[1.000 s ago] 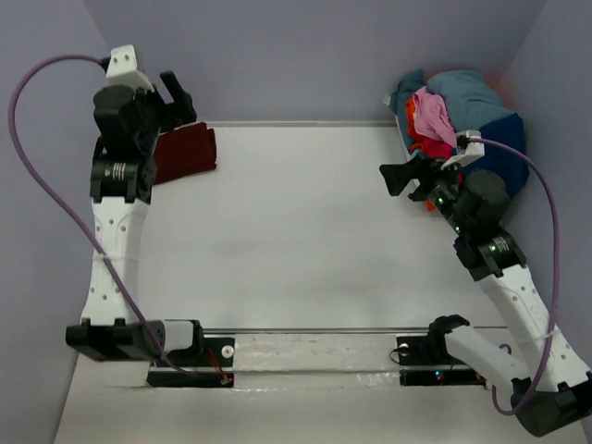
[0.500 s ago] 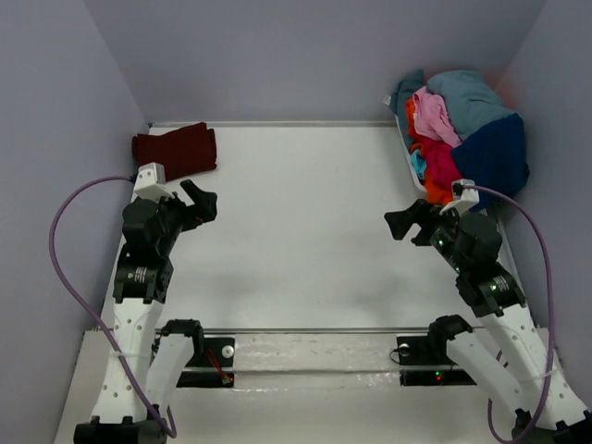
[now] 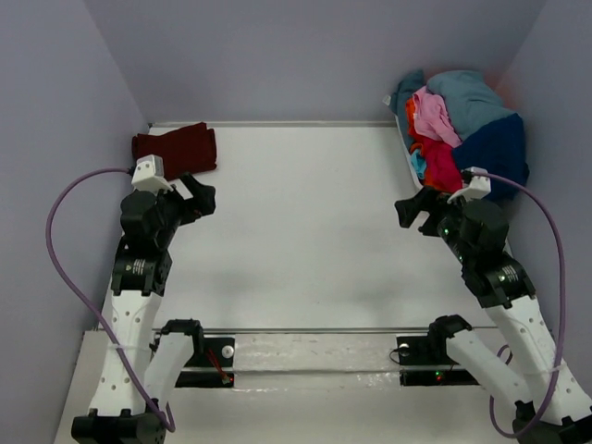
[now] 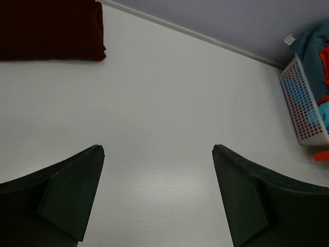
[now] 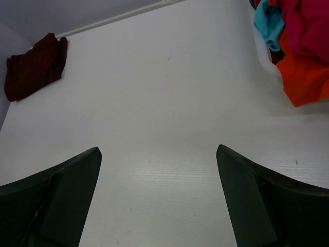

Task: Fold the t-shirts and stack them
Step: Put the neatly folded tshirt into the corner of the board with the left arm

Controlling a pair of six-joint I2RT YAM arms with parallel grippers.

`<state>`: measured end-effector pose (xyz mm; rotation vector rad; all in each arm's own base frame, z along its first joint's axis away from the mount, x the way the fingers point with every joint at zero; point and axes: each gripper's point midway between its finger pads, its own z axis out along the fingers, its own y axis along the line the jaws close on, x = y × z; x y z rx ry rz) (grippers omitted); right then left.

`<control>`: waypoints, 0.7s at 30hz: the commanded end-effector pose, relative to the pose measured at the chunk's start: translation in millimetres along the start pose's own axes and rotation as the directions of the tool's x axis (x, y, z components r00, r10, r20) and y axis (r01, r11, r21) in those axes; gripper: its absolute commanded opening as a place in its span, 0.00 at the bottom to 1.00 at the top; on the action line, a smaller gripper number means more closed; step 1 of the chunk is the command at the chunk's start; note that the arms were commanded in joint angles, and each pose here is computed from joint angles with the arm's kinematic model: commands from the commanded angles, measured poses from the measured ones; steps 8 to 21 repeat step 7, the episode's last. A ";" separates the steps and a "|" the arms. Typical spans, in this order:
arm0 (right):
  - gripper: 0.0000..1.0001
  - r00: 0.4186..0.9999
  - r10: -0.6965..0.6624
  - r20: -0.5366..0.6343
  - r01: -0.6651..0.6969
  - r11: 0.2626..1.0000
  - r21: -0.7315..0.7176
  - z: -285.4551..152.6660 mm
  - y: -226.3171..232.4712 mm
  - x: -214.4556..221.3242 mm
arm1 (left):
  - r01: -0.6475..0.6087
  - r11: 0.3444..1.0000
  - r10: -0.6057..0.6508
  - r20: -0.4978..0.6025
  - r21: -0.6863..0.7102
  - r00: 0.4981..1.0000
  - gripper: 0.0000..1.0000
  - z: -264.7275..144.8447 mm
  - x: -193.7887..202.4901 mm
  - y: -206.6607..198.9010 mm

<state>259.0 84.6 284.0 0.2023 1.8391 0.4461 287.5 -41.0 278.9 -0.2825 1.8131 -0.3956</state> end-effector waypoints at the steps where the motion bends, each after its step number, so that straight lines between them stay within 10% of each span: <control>1: 1.00 0.995 -0.030 0.096 0.033 0.999 -0.034 -3.7 13.0 -32.7 | -0.048 0.998 0.045 0.078 0.029 0.996 0.99 -5.3 -32.0 -12.6; 21: 1.00 0.994 -0.073 0.087 0.076 0.997 -0.028 0.3 15.1 -38.8 | -0.069 0.997 0.067 0.085 0.024 0.994 0.99 -6.3 -34.1 -11.8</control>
